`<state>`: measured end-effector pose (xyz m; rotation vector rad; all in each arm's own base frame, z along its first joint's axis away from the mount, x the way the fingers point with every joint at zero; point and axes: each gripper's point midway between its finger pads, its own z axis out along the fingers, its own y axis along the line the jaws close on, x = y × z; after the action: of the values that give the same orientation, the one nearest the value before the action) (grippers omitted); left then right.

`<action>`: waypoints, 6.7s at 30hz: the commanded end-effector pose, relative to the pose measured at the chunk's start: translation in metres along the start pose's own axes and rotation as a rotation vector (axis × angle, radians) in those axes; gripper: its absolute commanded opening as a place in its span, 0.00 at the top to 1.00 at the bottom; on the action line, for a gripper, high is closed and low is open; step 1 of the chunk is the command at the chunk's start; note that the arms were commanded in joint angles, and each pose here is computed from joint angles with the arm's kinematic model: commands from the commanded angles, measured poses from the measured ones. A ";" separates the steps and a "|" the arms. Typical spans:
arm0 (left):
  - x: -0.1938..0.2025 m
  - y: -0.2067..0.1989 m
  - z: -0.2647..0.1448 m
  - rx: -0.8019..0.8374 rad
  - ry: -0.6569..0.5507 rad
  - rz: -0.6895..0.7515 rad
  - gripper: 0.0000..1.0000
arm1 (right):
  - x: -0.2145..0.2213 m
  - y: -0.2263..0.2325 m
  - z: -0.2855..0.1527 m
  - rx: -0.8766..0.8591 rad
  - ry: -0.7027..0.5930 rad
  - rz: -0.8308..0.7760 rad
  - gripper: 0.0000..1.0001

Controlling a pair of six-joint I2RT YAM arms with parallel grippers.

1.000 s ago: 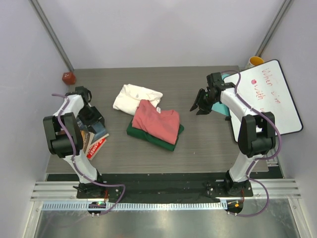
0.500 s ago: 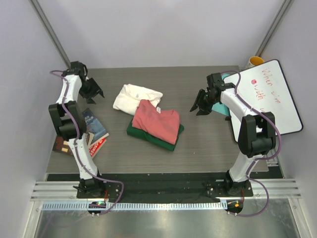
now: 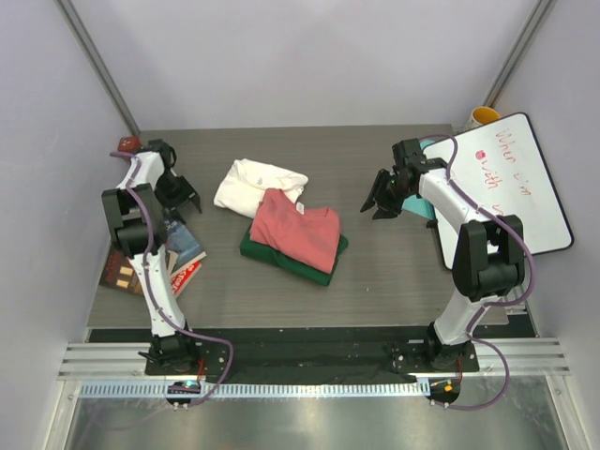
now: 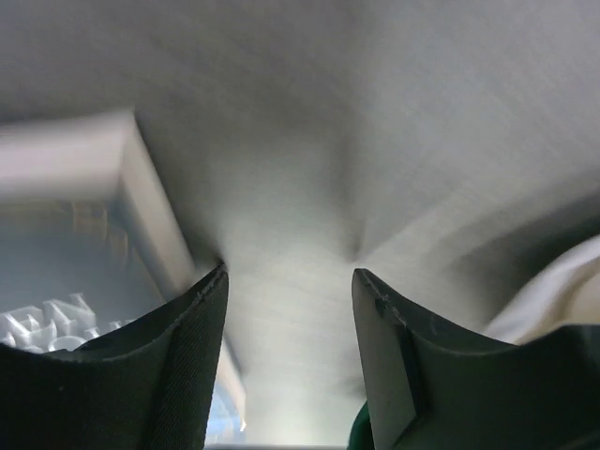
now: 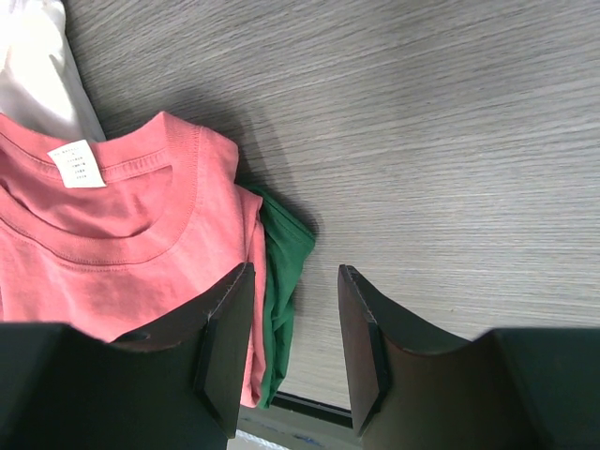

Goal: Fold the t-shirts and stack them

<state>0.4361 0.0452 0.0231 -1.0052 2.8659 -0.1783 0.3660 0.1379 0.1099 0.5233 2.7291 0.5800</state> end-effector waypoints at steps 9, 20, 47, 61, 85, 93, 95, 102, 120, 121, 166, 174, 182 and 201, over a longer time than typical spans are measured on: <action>0.084 0.059 -0.014 -0.091 0.057 0.058 0.42 | -0.013 0.019 -0.006 -0.057 -0.041 0.007 0.53; 0.038 -0.018 -0.041 0.194 -0.016 0.023 0.36 | -0.011 0.018 -0.003 -0.056 -0.032 -0.011 0.53; 0.156 -0.150 -0.140 0.454 -0.065 0.425 0.34 | -0.001 0.022 0.013 -0.122 0.060 -0.109 0.42; 0.221 -0.110 -0.127 0.450 0.104 0.439 0.33 | 0.018 0.027 0.027 -0.131 0.125 -0.121 0.43; 0.266 -0.082 -0.030 0.172 0.335 0.563 0.35 | 0.048 0.011 0.040 -0.105 0.237 -0.088 0.40; 0.276 -0.070 -0.012 0.145 0.391 0.555 0.32 | 0.081 0.015 0.052 -0.105 0.354 -0.134 0.36; 0.277 -0.067 -0.007 0.135 0.398 0.555 0.33 | 0.088 0.016 0.057 -0.087 0.378 -0.140 0.38; 0.278 -0.066 0.018 0.100 0.422 0.513 1.00 | 0.111 0.030 0.078 -0.067 0.450 -0.190 0.78; 0.136 -0.094 0.056 -0.066 0.163 0.168 1.00 | 0.035 0.135 0.131 -0.224 0.290 -0.225 0.89; 0.122 -0.085 0.057 -0.063 0.162 0.104 1.00 | 0.031 0.143 0.129 -0.245 0.279 -0.229 0.89; -0.119 0.057 -0.023 -0.068 -0.209 -0.482 1.00 | 0.012 0.118 0.020 -0.308 0.153 -0.172 0.80; -0.126 0.054 -0.039 -0.026 -0.255 -0.446 1.00 | 0.012 0.114 0.015 -0.302 0.141 -0.168 0.80; -0.129 0.027 -0.081 0.117 -0.317 -0.341 0.69 | 0.015 0.105 0.019 -0.284 0.150 -0.168 0.80; -0.126 -0.056 -0.185 0.477 -0.456 -0.218 0.87 | 0.017 0.092 0.035 -0.283 0.201 -0.145 0.80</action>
<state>0.5214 0.1062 0.1587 -1.2217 2.3177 -0.4132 0.3871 0.2350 0.1088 0.2251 2.7943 0.9660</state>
